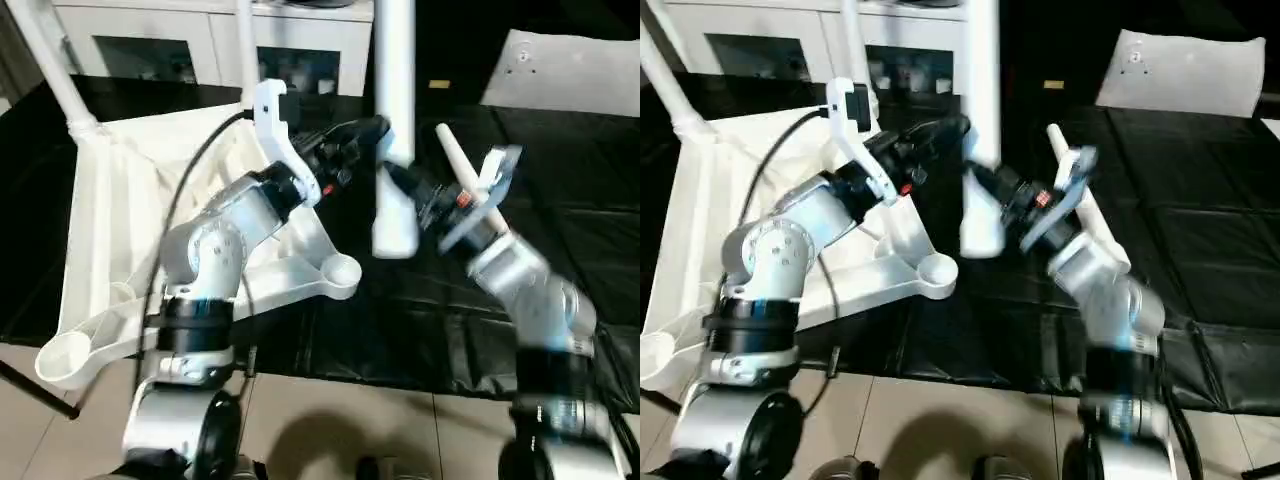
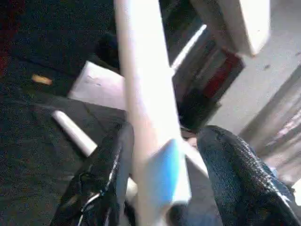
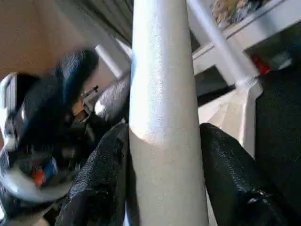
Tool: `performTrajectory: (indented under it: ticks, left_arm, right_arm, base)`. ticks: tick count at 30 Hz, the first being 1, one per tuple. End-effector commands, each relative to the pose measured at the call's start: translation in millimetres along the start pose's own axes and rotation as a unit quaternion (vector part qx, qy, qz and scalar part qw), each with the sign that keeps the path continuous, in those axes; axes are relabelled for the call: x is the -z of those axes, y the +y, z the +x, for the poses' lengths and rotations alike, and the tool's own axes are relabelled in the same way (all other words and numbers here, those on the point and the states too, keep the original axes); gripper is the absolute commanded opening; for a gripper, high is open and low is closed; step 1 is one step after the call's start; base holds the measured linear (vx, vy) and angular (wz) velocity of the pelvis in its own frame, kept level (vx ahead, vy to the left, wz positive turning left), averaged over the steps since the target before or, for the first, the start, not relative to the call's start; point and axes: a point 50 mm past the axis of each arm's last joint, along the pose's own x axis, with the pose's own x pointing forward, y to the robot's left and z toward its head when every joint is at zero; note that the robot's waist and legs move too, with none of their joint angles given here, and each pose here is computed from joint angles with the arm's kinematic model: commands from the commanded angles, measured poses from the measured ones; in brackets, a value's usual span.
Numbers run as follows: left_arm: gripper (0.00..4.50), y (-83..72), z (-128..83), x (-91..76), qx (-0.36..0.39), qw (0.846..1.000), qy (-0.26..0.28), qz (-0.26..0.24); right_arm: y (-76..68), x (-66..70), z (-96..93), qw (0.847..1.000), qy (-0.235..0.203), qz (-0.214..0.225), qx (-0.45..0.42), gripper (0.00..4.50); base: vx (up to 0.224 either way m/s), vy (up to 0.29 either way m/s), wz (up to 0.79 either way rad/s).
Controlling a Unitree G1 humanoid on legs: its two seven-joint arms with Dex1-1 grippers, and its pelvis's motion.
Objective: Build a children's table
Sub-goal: Pick table leg
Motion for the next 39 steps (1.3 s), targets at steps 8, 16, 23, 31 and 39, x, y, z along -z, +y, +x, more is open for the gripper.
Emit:
performTrajectory:
  ticks: [8, 16, 23, 31, 39]
  left_arm:
    - [2.77, -14.2, 2.6, -1.4, 0.062, 0.997, 0.008, -0.044]
    - [2.16, -15.8, -1.4, 0.2, 0.07, 0.997, 0.006, -0.024]
    - [1.88, -12.7, -3.7, -0.9, 0.028, 0.999, 0.0, 0.023]
    - [1.85, -14.3, -2.6, 1.4, 0.002, 0.999, -0.006, 0.035]
    - [1.85, -18.7, -2.8, 2.2, 0.019, 0.997, 0.0, 0.073]
  right_arm:
    - [20.9, 0.1, 3.8, 0.998, 0.026, -0.037, -0.037, 1.84]
    - [28.7, 9.3, 7.9, 0.988, 0.065, -0.137, -0.024, 1.84]
    - [31.0, 14.3, 10.0, 0.975, 0.063, -0.212, 0.007, 1.84]
    - [31.5, 17.6, 13.8, 0.967, 0.041, -0.251, 0.033, 1.84]
    - [33.1, 23.1, 16.5, 0.96, 0.048, -0.274, 0.029, 1.84]
  base:
    - [0.0, 0.0, 0.0]
    - [0.0, 0.0, 0.0]
    - [0.0, 0.0, 0.0]
    - [0.0, 0.0, 0.0]
    - [0.0, 0.0, 0.0]
